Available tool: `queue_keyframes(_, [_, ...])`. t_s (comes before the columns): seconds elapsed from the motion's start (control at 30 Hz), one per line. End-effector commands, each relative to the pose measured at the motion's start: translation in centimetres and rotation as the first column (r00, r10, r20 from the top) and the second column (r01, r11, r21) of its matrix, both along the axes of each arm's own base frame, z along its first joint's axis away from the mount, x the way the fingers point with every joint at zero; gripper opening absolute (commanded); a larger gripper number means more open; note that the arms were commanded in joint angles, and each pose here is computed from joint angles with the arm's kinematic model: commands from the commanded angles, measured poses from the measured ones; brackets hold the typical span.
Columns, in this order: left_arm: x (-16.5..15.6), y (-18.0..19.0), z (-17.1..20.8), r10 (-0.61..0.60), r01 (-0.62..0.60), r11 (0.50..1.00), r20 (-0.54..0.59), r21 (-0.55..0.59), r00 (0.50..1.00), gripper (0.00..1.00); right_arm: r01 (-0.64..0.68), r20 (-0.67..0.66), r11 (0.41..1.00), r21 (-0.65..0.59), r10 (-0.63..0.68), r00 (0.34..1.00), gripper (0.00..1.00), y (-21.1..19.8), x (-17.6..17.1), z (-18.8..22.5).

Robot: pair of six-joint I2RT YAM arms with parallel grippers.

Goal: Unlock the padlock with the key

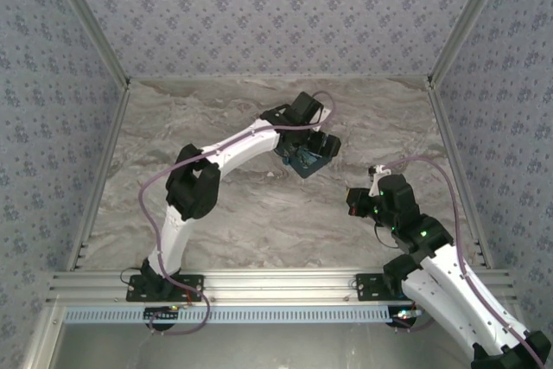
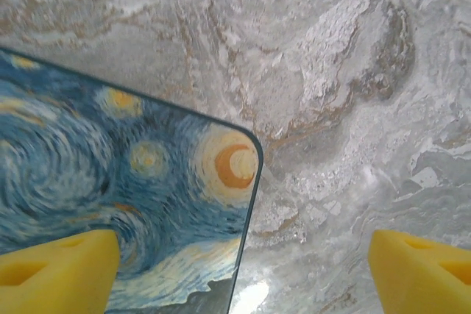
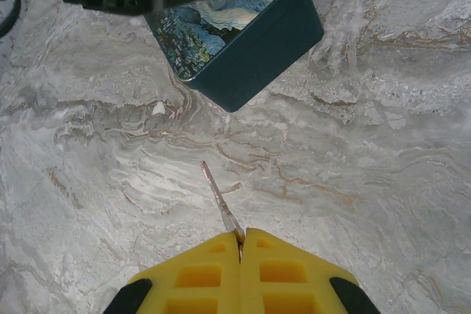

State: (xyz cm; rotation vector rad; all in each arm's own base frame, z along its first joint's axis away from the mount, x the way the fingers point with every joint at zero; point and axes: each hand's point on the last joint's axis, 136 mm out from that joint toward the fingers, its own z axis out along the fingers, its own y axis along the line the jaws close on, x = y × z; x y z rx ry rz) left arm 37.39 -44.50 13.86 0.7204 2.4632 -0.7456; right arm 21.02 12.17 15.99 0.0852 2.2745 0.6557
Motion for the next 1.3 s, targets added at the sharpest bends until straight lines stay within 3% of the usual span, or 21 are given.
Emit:
queue_keyframes(0.0, [0.8,2.2,5.9,0.004,0.004,0.997,0.105,-0.075,0.994,0.89,0.007,-0.021,1.0,0.012,-0.007,1.0,0.0,-0.1,-0.3,-0.6])
queue_keyframes(0.23, [0.7,9.8,8.5,0.1,-0.06,0.979,0.207,-0.194,0.973,0.92,-0.055,0.012,0.995,0.087,0.054,0.998,0.0,1.8,0.4,-0.4])
queue_keyframes(0.5, [-0.3,16.5,5.2,0.176,-0.108,0.935,0.176,-0.337,0.969,0.93,-0.173,0.062,0.963,0.206,0.163,0.985,0.0,5.2,2.8,1.0])
queue_keyframes(0.73, [-1.4,15.4,0.8,0.04,-0.036,0.908,0.001,-0.418,0.999,0.9,-0.196,0.051,0.915,0.352,0.19,0.98,0.0,6.3,6.4,1.4])
queue_keyframes(1.27, [0.7,13.3,-4.8,-0.009,0.004,0.878,-0.008,-0.478,1.0,0.84,-0.217,0.018,0.909,0.357,0.225,0.974,0.0,8.5,13.7,0.3])
